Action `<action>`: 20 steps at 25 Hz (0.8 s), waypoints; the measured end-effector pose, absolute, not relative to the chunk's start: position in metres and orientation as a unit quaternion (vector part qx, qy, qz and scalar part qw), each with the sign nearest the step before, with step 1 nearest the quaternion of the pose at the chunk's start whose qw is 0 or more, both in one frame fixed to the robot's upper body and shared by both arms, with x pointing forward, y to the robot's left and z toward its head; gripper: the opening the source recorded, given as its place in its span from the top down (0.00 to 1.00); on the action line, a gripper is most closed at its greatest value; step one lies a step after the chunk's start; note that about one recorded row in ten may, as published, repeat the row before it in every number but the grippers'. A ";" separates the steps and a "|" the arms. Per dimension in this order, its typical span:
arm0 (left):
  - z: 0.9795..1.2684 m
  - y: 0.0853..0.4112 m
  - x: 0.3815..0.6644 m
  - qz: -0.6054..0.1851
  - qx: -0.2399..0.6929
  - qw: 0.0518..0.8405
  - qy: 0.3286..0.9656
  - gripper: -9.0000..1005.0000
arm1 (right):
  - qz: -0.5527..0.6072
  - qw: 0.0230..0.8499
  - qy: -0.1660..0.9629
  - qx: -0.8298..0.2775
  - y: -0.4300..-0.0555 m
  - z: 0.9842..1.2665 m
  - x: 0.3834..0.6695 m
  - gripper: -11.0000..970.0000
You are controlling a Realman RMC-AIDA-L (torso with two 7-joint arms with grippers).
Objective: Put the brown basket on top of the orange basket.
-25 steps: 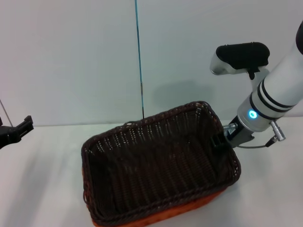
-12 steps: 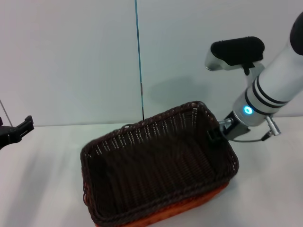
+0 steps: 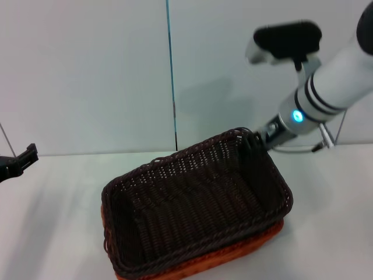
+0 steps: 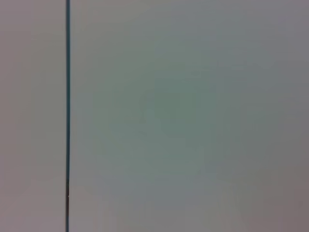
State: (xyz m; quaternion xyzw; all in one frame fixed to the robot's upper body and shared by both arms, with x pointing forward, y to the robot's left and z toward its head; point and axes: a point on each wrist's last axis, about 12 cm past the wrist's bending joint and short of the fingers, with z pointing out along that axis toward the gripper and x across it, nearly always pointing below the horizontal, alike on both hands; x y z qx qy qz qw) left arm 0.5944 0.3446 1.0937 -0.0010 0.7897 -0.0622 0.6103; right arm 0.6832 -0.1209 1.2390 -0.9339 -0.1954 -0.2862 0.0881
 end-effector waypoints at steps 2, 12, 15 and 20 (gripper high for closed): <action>1.094 0.345 0.594 -0.062 -0.002 0.611 0.790 0.11 | -0.310 0.088 -0.202 -0.925 -0.119 1.252 0.683 0.51; 1.090 0.348 0.591 -0.084 -0.036 0.608 0.789 0.11 | -0.502 0.110 -0.203 -0.833 -0.137 1.251 0.667 0.13; 1.090 0.348 0.590 -0.091 -0.043 0.607 0.788 0.11 | -0.553 0.117 -0.188 -0.803 -0.148 1.240 0.658 0.07; 1.091 0.344 0.590 -0.103 -0.040 0.608 0.786 0.11 | -0.623 0.118 -0.172 -0.754 -0.159 1.221 0.641 0.17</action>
